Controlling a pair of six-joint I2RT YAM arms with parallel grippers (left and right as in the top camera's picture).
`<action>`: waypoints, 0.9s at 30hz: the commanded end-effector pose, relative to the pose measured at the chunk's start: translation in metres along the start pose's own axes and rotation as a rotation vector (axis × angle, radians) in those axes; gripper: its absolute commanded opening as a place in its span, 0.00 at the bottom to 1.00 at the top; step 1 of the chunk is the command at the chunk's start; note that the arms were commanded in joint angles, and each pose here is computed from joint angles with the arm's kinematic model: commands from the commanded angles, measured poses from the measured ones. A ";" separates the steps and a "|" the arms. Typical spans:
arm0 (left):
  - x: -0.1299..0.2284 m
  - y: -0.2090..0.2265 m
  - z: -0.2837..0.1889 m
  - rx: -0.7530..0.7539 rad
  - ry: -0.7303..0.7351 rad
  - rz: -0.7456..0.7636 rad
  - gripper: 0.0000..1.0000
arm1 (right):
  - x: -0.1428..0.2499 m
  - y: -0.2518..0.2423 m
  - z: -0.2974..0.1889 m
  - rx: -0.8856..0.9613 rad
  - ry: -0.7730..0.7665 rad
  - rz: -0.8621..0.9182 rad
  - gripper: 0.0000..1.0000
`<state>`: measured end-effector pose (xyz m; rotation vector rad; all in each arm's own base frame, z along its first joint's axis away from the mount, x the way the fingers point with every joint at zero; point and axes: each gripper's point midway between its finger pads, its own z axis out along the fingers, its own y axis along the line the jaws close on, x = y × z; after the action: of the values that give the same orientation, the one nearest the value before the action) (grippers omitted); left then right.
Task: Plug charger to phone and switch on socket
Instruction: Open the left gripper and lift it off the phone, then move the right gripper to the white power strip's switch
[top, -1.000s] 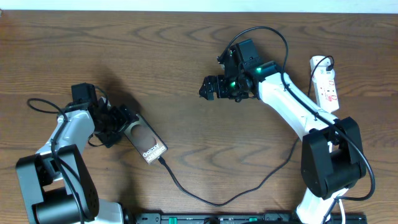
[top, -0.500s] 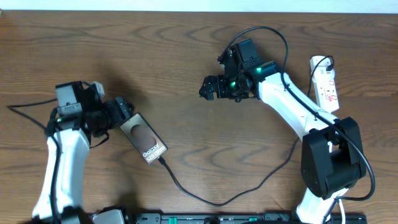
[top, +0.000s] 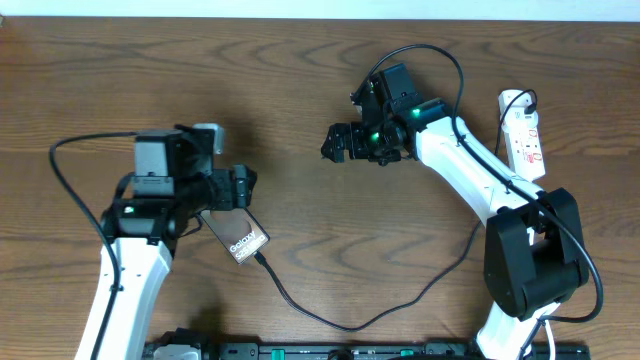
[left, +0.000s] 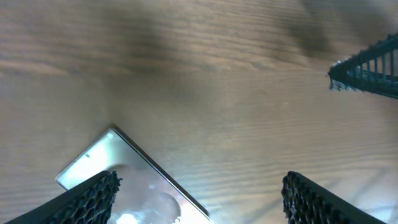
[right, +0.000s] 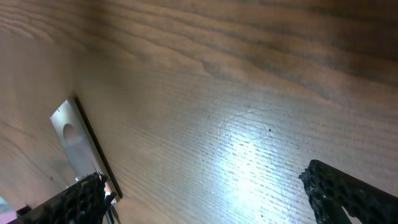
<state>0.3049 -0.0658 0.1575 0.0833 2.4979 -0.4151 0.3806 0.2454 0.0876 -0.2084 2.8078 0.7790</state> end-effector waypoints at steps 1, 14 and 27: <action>-0.022 0.014 -0.010 -0.167 -0.067 0.049 0.91 | -0.011 0.017 -0.023 -0.025 -0.042 -0.050 0.99; -0.020 0.013 -0.009 -0.166 -0.060 0.053 0.93 | -0.089 -0.010 -0.214 0.148 -0.349 -0.074 0.99; -0.017 0.013 -0.009 -0.168 -0.049 0.051 0.93 | -0.076 -0.187 -0.323 0.359 -0.479 0.255 0.99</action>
<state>0.3125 -0.0517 0.1618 0.0691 2.4872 -0.2034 0.4400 -0.0462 0.2929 0.3494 2.4506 0.3543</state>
